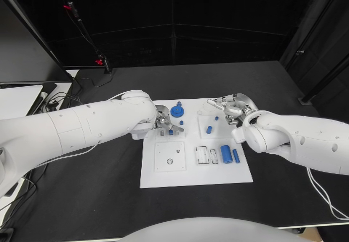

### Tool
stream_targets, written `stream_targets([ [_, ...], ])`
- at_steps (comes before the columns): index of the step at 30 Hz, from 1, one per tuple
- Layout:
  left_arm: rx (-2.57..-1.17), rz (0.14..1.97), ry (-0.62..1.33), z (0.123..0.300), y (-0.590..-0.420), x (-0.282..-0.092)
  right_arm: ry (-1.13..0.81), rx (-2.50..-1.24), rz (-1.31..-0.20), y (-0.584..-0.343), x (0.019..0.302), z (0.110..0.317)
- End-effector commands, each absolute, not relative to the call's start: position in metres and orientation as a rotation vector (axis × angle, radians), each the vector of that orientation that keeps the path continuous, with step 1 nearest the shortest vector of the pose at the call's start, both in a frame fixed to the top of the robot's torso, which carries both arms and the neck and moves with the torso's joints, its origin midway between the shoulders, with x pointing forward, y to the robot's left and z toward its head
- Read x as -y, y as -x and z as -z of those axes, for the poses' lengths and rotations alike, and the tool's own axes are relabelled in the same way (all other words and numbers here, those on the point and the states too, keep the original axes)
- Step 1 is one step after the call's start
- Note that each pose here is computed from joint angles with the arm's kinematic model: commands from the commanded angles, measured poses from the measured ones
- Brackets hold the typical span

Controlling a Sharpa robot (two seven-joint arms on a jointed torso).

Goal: Assemble the parts on the task board

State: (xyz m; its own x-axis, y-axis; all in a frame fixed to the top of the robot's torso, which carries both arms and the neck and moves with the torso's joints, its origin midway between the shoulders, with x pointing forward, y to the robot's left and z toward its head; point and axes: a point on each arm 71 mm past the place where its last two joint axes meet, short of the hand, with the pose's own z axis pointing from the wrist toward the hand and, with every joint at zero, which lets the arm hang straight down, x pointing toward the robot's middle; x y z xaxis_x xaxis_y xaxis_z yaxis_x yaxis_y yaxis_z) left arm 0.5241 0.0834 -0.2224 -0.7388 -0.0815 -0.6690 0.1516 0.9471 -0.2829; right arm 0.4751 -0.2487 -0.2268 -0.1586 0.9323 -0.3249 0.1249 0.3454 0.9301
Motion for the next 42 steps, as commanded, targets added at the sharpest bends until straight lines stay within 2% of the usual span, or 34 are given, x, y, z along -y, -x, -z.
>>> stream_targets([
  [1,-2.384,0.436,-0.047,0.222,-0.523,-0.082,-0.982,-1.559,-0.970,-0.475,0.248,0.226],
  [28,-2.304,0.394,-0.022,0.219,-0.529,-0.094,-0.983,-1.564,-0.971,-0.476,0.247,0.227],
  [42,-2.299,0.424,-0.049,0.218,-0.527,-0.084,-0.983,-1.565,-0.972,-0.475,0.245,0.227],
])
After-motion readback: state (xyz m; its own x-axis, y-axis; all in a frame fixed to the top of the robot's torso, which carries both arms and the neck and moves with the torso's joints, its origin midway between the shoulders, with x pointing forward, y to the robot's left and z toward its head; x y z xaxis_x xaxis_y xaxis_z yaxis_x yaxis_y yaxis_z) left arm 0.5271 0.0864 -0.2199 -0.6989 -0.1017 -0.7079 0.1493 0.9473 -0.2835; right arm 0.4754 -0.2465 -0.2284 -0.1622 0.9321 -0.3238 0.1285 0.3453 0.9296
